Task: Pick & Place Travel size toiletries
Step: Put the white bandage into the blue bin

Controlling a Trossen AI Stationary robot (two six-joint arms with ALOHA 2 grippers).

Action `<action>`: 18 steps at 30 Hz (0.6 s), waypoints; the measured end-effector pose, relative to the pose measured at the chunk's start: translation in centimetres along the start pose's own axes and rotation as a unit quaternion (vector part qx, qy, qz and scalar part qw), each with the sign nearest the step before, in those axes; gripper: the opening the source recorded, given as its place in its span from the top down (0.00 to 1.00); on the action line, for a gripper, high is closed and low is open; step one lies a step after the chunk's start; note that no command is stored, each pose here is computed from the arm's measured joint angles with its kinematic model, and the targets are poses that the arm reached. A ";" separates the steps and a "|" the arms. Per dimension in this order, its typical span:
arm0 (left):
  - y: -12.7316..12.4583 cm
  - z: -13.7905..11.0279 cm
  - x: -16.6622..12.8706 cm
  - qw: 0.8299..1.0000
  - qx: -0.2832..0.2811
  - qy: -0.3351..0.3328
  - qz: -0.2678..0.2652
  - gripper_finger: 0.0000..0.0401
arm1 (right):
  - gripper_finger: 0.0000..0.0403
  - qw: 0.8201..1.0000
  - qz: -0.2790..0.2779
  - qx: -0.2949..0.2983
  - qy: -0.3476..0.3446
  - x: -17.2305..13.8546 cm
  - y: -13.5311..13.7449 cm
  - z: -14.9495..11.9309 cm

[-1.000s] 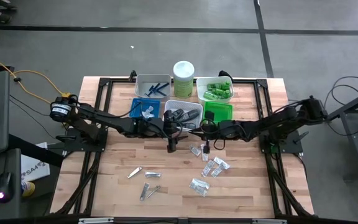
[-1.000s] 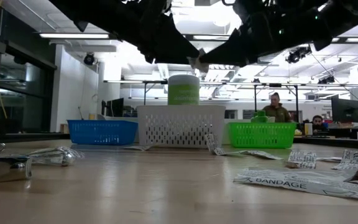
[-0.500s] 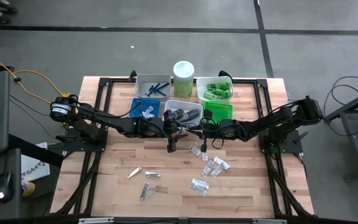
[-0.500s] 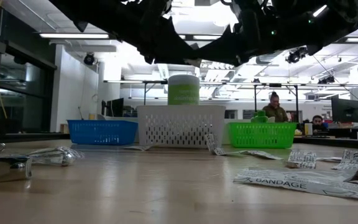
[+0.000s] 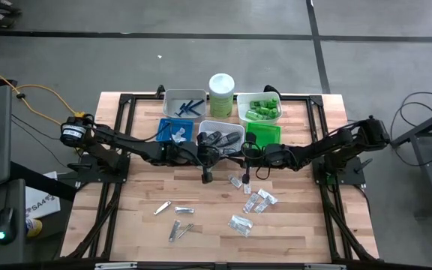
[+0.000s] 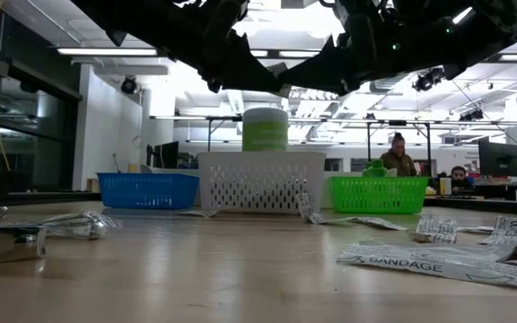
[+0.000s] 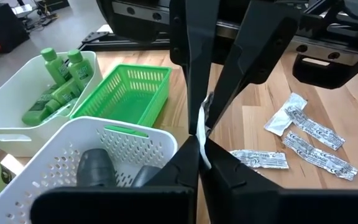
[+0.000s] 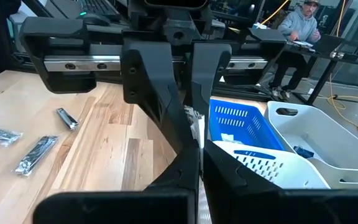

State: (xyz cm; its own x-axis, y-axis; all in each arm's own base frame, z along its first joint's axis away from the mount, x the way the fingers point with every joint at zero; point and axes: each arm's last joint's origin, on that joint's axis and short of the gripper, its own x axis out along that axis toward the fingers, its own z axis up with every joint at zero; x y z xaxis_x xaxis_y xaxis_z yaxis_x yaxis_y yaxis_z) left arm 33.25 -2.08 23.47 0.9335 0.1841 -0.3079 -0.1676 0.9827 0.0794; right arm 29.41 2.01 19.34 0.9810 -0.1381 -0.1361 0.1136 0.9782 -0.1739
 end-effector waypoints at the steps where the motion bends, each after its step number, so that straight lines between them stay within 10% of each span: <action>1: 0.0 0.0 0.0 1.000 0.000 0.001 0.000 0.99 | 0.99 1.000 0.000 0.000 0.000 0.0 0.0 0.0; 18: 1.6 -1.2 -2.3 0.977 0.029 0.116 0.177 1.00 | 0.44 0.997 -0.068 0.040 0.025 -0.4 -0.5 0.1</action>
State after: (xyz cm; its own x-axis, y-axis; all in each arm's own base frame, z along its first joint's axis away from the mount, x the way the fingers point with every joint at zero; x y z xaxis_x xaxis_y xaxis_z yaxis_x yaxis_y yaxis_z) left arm 30.49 -0.92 23.12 0.7221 0.5185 -0.4579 -0.4419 0.8550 0.2714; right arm 28.93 1.60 19.54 0.9472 -0.2750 -0.1649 0.2585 0.9591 -0.1150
